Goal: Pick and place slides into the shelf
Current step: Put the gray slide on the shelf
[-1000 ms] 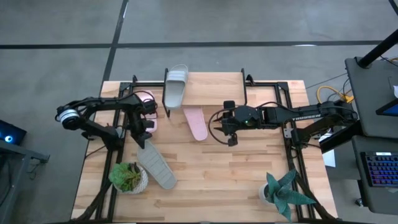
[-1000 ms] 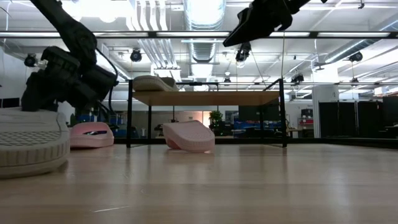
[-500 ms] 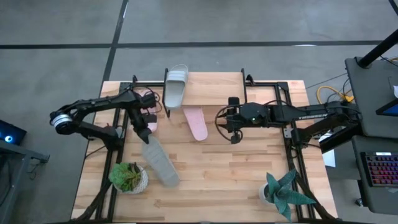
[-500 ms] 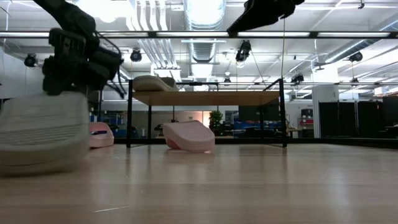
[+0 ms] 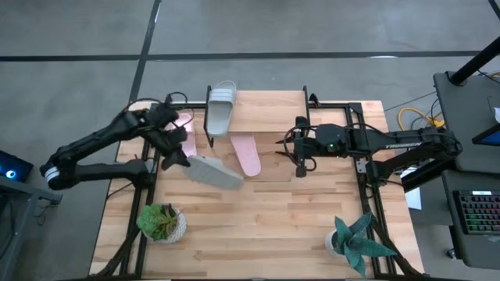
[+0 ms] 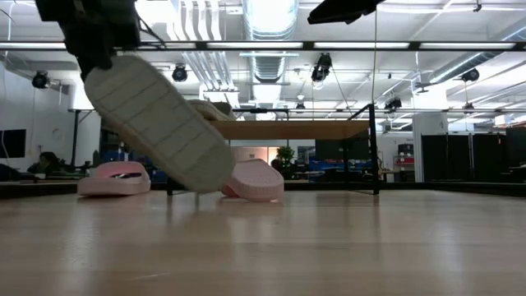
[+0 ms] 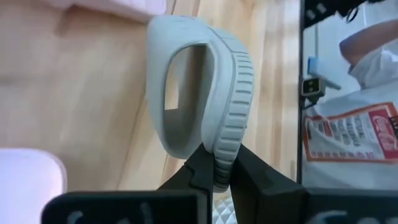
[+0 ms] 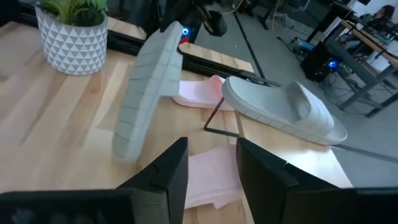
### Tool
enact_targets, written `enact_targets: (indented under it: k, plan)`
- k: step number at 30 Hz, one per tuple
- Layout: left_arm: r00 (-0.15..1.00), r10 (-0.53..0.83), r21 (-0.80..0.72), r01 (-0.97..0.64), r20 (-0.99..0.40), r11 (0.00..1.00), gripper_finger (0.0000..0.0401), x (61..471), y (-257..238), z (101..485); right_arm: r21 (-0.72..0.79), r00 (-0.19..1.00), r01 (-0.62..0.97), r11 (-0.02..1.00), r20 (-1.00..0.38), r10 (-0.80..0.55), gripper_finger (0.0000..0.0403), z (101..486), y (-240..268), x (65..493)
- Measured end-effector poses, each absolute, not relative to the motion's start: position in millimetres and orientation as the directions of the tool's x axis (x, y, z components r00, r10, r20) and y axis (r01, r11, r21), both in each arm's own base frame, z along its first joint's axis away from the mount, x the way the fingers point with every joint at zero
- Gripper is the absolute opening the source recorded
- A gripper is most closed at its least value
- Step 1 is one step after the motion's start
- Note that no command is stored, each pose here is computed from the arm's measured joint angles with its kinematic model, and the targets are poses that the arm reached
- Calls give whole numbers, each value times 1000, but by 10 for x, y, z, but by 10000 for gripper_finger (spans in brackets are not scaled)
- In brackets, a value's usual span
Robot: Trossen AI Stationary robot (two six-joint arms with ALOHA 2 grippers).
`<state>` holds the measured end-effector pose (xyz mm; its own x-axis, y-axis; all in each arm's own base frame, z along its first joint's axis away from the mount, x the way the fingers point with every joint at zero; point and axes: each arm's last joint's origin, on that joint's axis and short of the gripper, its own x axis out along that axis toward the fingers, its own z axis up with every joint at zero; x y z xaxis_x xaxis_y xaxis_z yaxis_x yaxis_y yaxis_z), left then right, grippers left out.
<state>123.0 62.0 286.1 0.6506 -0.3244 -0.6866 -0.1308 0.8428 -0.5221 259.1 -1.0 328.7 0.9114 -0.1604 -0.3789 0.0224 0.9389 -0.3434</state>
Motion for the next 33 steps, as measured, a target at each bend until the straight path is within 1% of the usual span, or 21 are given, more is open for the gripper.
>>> enact_targets:
  k: [8,14,19,23,28,33]
  plan:
    - [752,-276,-458,-38,-598,888,8,1096,482,3035,-340,912,23,940,-378,-159,125,3289,-9,2590]
    - [860,-223,-322,73,-459,944,8,1154,483,3211,-336,924,34,941,-347,-157,125,3322,-8,2598]
    - [906,-211,-131,174,-367,976,7,1223,464,3324,-345,950,25,938,-285,-130,125,3417,65,2555]
    - [921,-185,32,208,-343,978,7,1259,444,3362,-388,971,-13,921,-226,-82,125,3531,185,2455]
    - [946,-163,239,233,-279,943,7,1327,428,3434,-436,988,-61,898,-152,-7,125,3678,348,2283]
    - [955,-206,391,277,-215,878,7,1392,378,3491,-507,992,-98,856,-115,46,125,3757,453,2158]
